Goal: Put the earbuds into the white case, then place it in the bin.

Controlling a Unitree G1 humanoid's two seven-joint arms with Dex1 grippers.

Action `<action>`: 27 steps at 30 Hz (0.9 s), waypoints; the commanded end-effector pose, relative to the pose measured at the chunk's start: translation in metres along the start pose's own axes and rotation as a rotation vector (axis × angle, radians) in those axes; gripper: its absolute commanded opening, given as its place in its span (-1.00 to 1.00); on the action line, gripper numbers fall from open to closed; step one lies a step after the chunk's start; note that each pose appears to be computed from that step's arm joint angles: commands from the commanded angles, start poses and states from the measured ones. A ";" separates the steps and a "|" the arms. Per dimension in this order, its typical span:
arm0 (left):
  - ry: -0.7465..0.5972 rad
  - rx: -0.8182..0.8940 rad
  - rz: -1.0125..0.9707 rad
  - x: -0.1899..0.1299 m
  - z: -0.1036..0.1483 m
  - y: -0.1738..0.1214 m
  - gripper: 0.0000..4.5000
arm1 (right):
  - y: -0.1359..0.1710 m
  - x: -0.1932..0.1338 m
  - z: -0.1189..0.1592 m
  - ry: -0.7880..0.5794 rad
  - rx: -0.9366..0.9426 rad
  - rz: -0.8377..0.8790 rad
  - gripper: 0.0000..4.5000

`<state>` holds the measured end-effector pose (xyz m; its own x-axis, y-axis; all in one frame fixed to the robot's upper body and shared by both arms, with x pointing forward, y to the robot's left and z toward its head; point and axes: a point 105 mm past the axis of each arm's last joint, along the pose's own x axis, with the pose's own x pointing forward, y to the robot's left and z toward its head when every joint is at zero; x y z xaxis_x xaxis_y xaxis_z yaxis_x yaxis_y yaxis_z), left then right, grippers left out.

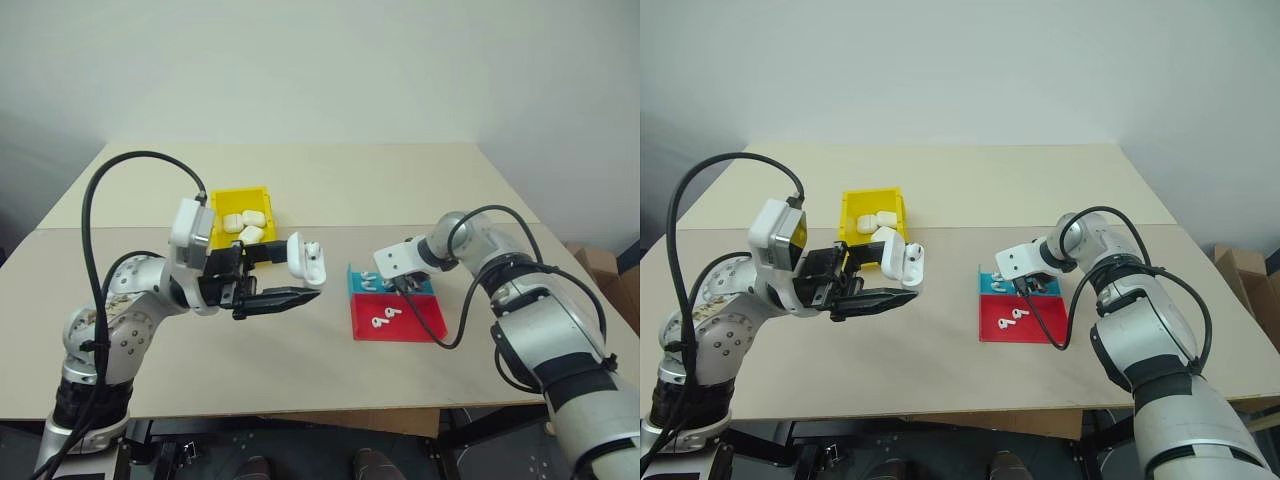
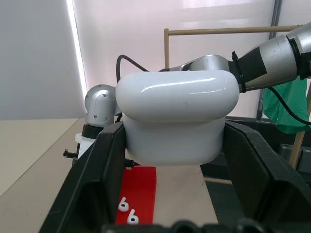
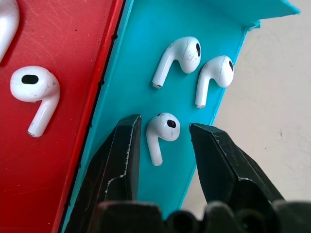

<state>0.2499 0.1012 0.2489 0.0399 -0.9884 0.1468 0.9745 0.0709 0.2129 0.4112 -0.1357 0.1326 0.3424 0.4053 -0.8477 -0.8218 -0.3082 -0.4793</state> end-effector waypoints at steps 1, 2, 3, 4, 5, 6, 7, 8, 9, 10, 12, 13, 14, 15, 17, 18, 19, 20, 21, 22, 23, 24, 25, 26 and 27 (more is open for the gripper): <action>-0.011 0.046 -0.017 0.001 0.009 -0.005 0.23 | 0.001 -0.001 -0.005 0.025 0.004 0.000 -0.49; -0.011 0.047 -0.017 0.001 0.009 -0.005 0.23 | 0.001 -0.001 -0.005 0.027 0.003 0.000 -0.62; -0.012 0.047 -0.018 0.001 0.010 -0.005 0.23 | 0.001 -0.001 -0.004 0.024 0.003 0.003 -0.73; -0.012 0.047 -0.018 0.001 0.010 -0.005 0.23 | 0.001 -0.001 -0.004 0.019 0.006 0.005 -0.73; -0.012 0.047 -0.018 0.001 0.010 -0.005 0.23 | 0.001 -0.001 -0.003 0.016 0.009 0.005 -0.73; -0.012 0.047 -0.018 0.001 0.010 -0.005 0.23 | 0.001 0.000 -0.003 0.015 0.009 0.005 -0.73; -0.012 0.046 -0.018 0.001 0.010 -0.005 0.23 | 0.001 0.000 -0.003 0.014 0.009 0.005 -0.73; -0.012 0.046 -0.019 0.000 0.010 -0.005 0.23 | 0.001 0.000 -0.003 0.015 0.011 0.003 -0.73; -0.013 0.046 -0.019 0.001 0.010 -0.004 0.23 | 0.000 -0.001 -0.004 0.014 0.016 -0.002 -0.73; -0.014 0.046 -0.020 0.001 0.010 -0.004 0.23 | 0.000 -0.001 -0.004 0.011 0.026 -0.009 -0.73; -0.015 0.045 -0.022 0.001 0.010 -0.004 0.23 | -0.002 -0.005 -0.005 -0.011 0.054 -0.029 -0.73; -0.016 0.045 -0.023 0.001 0.010 -0.004 0.23 | -0.004 -0.007 -0.004 -0.022 0.065 -0.037 -0.73; -0.017 0.044 -0.024 0.002 0.010 -0.004 0.23 | -0.007 -0.012 -0.004 -0.048 0.093 -0.059 -0.73; -0.021 0.042 -0.027 0.002 0.011 -0.003 0.23 | -0.011 -0.023 -0.003 -0.105 0.142 -0.092 -0.73; -0.029 0.036 -0.033 0.003 0.011 -0.002 0.23 | -0.018 -0.043 -0.002 -0.218 0.218 -0.153 -0.73; -0.030 0.035 -0.037 0.003 0.011 -0.001 0.23 | -0.020 -0.053 0.000 -0.281 0.249 -0.176 -0.73; -0.031 0.035 -0.039 0.004 0.011 -0.001 0.23 | -0.020 -0.059 0.001 -0.319 0.265 -0.187 -0.73; -0.036 0.033 -0.042 0.004 0.011 0.000 0.23 | -0.024 -0.072 0.007 -0.417 0.323 -0.249 -0.73; -0.039 0.032 -0.044 0.005 0.011 0.001 0.23 | -0.025 -0.085 0.013 -0.505 0.374 -0.302 -0.73; -0.042 0.031 -0.045 0.005 0.011 0.002 0.23 | -0.024 -0.094 0.018 -0.559 0.409 -0.333 -0.73; -0.047 0.029 -0.047 0.006 0.011 0.004 0.23 | -0.020 -0.106 0.027 -0.642 0.461 -0.354 -0.73; -0.049 0.029 -0.047 0.006 0.011 0.004 0.23 | -0.015 -0.113 0.034 -0.687 0.491 -0.356 -0.73; -0.058 0.027 -0.049 0.007 0.011 0.006 0.23 | -0.009 -0.136 0.049 -0.839 0.578 -0.375 -0.73; -0.066 0.024 -0.053 0.009 0.011 0.008 0.23 | -0.001 -0.156 0.064 -0.974 0.646 -0.369 -0.73; -0.072 0.022 -0.055 0.010 0.011 0.008 0.23 | 0.007 -0.167 0.075 -1.048 0.689 -0.352 -0.73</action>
<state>0.2579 0.0943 0.2544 -0.0120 -0.9814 0.1918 0.9796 0.0270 0.1992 0.3426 -0.1473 0.2431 0.3812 0.9189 -0.1019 -0.9181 0.3633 -0.1587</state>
